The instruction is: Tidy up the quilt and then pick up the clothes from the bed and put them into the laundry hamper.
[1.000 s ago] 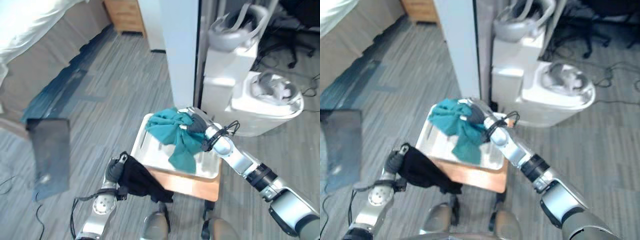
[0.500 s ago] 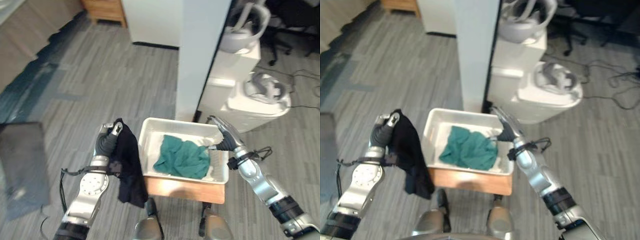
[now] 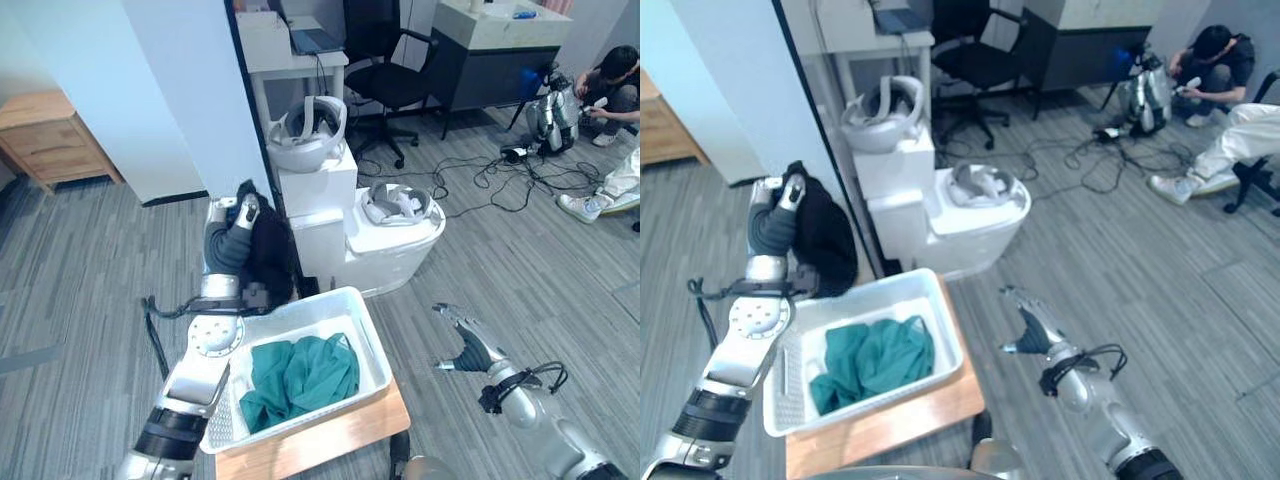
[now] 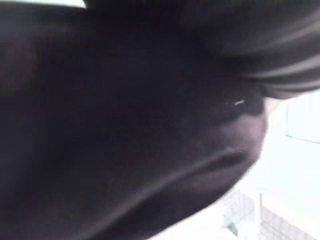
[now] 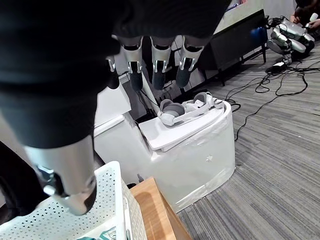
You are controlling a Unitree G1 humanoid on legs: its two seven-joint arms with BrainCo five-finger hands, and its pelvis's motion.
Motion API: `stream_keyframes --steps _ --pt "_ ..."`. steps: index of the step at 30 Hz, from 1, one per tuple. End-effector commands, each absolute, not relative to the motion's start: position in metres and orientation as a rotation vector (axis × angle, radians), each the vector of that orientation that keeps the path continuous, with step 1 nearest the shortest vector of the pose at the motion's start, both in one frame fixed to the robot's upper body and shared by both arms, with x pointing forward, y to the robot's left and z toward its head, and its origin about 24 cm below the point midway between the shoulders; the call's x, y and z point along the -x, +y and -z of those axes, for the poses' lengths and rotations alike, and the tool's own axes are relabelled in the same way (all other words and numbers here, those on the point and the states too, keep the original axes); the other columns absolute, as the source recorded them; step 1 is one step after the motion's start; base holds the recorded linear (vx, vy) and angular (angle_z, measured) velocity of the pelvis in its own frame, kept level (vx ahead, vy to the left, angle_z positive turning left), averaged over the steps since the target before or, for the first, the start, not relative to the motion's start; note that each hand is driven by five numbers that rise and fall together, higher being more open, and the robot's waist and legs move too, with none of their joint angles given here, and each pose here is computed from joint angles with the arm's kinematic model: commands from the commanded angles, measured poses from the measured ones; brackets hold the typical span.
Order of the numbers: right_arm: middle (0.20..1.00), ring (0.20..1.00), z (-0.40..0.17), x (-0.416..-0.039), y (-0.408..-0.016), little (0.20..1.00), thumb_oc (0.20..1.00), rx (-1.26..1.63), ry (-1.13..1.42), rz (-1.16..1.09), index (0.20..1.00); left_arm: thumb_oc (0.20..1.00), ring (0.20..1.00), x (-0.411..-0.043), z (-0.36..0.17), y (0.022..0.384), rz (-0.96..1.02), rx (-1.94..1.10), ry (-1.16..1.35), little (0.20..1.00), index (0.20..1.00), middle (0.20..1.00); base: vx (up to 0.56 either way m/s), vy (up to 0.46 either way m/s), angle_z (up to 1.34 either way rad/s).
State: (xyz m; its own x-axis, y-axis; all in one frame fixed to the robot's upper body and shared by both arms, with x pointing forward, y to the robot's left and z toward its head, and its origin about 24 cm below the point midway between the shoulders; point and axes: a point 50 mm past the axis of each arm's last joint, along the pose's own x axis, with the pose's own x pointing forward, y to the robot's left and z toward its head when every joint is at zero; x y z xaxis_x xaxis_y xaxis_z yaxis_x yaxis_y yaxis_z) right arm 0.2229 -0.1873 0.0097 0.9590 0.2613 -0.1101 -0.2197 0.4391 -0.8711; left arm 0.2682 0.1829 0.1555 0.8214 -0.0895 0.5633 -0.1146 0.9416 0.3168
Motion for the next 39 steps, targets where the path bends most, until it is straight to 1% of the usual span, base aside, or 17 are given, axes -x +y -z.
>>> stream_keyframes --steps 1,12,18,19,20,22,24,25,26,28,30,31,33,34,36,37,39 --pt "1.0 1.0 -0.033 -0.245 -0.175 1.0 1.0 1.065 -0.193 -0.277 1.0 0.2 0.2 -0.262 -0.217 0.166 0.046 -0.328 -0.95 0.2 0.2 0.2 0.01 -0.026 0.06" --pt "1.0 1.0 -0.019 -0.241 -0.178 1.0 1.0 1.044 -0.13 -0.265 1.0 0.2 0.2 -0.246 -0.239 0.164 0.034 -0.245 -1.078 0.2 0.2 0.2 0.0 -0.006 0.09" --pt "1.0 1.0 -0.009 -0.237 -0.18 1.0 1.0 1.04 -0.081 -0.265 1.0 0.2 0.2 -0.251 -0.228 0.161 0.06 -0.221 -1.014 0.2 0.2 0.2 0.0 -0.002 0.03" --pt "1.0 1.0 -0.006 -0.236 -0.18 1.0 1.0 1.037 -0.067 -0.269 1.0 0.2 0.2 -0.256 -0.212 0.159 0.08 -0.207 -0.928 0.2 0.2 0.2 0.01 -0.008 -0.03" --pt "1.0 1.0 -0.006 -0.236 -0.18 1.0 1.0 1.037 -0.066 -0.269 1.0 0.2 0.2 -0.256 -0.211 0.159 0.08 -0.207 -0.927 0.2 0.2 0.2 0.0 0.0 0.0" --pt "1.0 1.0 -0.003 -0.235 -0.18 1.0 1.0 1.037 -0.053 -0.275 1.0 0.2 0.2 -0.261 -0.188 0.157 0.104 -0.192 -0.806 0.2 0.2 0.2 0.02 0.0 0.0" --pt "1.0 1.0 0.0 -0.235 -0.179 1.0 1.0 1.039 -0.035 -0.282 1.0 0.2 0.2 -0.266 -0.143 0.158 0.13 -0.222 -0.584 0.2 0.2 0.2 0.04 -0.004 -0.03" --pt "1.0 1.0 0.001 -0.234 -0.179 1.0 1.0 1.039 -0.025 -0.281 1.0 0.2 0.2 -0.266 -0.127 0.159 0.134 -0.248 -0.506 0.2 0.2 0.2 0.02 -0.001 -0.06" --pt "1.0 1.0 0.002 -0.234 -0.179 1.0 1.0 1.04 -0.024 -0.281 1.0 0.2 0.2 -0.266 -0.126 0.159 0.134 -0.248 -0.506 0.2 0.2 0.2 0.02 0.0 -0.07" --pt "1.0 1.0 0.006 -0.234 -0.177 1.0 1.0 1.041 -0.001 -0.292 1.0 0.2 0.2 -0.263 -0.08 0.162 0.161 -0.343 -0.291 0.2 0.2 0.2 0.0 -0.004 -0.14" --pt "1.0 1.0 0.006 -0.234 -0.177 1.0 1.0 1.041 -0.001 -0.292 1.0 0.2 0.2 -0.264 -0.08 0.162 0.161 -0.343 -0.291 0.2 0.2 0.2 0.0 -0.003 -0.23" --pt "1.0 1.0 0.01 -0.232 -0.175 1.0 1.0 1.038 0.014 -0.305 1.0 0.2 0.2 -0.26 -0.051 0.165 0.164 -0.395 -0.159 0.2 0.2 0.2 0.0 -0.007 -0.19" --pt "1.0 1.0 0.016 -0.23 -0.172 1.0 1.0 1.031 0.032 -0.318 1.0 0.2 0.2 -0.256 -0.027 0.171 0.146 -0.45 -0.052 0.2 0.2 0.2 -0.01 -0.005 -0.1" --pt "1.0 1.0 0.02 -0.229 -0.171 1.0 1.0 1.027 0.049 -0.325 1.0 1.0 1.0 -0.257 -0.015 0.172 0.128 -0.454 0.004 1.0 1.0 1.0 -0.01 -0.004 -0.09" --pt "1.0 1.0 0.023 -0.227 -0.168 1.0 1.0 1.026 0.057 -0.334 1.0 1.0 1.0 -0.255 0.004 0.175 0.098 -0.438 0.101 1.0 1.0 1.0 0.0 -0.004 -0.09" --pt "1.0 1.0 0.023 -0.228 -0.168 1.0 1.0 1.026 0.057 -0.334 1.0 1.0 1.0 -0.255 0.004 0.175 0.098 -0.438 0.1 1.0 1.0 1.0 0.0 0.005 -0.06" --pt "1.0 1.0 0.022 -0.226 -0.168 1.0 1.0 1.03 0.055 -0.346 1.0 1.0 1.0 -0.258 0.002 0.184 0.018 -0.366 0.101 1.0 1.0 1.0 0.0 0.003 -0.02"
